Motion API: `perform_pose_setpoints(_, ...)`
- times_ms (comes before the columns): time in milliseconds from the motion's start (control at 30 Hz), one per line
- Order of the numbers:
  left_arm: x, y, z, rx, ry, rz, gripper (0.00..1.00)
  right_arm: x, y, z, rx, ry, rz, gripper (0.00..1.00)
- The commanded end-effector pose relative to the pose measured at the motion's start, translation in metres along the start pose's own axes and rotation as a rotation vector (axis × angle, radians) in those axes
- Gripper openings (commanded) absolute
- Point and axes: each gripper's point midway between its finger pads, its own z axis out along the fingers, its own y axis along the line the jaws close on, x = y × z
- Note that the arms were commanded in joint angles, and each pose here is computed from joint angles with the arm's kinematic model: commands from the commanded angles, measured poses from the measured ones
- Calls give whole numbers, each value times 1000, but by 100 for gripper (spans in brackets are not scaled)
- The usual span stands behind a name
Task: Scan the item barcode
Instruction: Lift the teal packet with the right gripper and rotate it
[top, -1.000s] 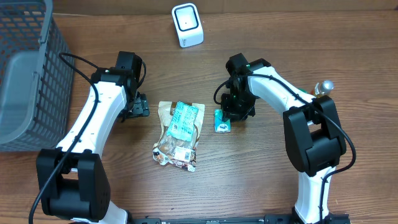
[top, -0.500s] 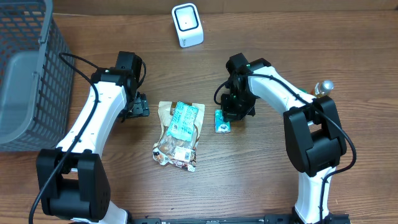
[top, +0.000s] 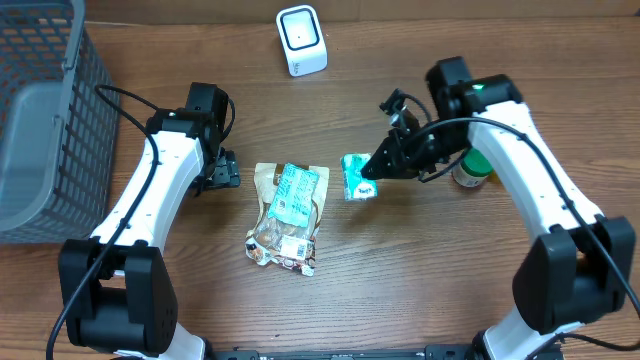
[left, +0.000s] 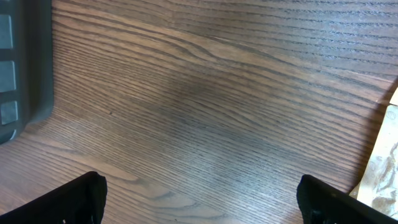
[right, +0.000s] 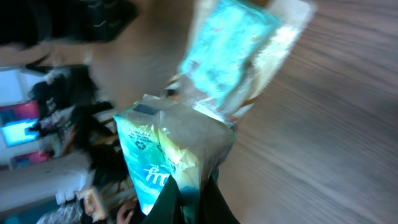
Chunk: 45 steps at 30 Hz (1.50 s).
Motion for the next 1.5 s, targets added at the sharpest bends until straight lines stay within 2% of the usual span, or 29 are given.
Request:
perform_pose_setpoints(0,-8,4,-9,0,-37,-28,100,13,47,-12,-224,-13,-254,4)
perform_pose_setpoints(200,-8,4,-9,0,-37,-27,100,19,69,-18,-349,-33,-311,4)
perform_pose_setpoints(767,-8,4,-9,0,-37,-27,100,12,112,-41,-621,-124,-255,4)
perform_pose_setpoints(1467,-8,4,-9,0,-37,-27,99,11,116,-45,-652,-134,-246,4)
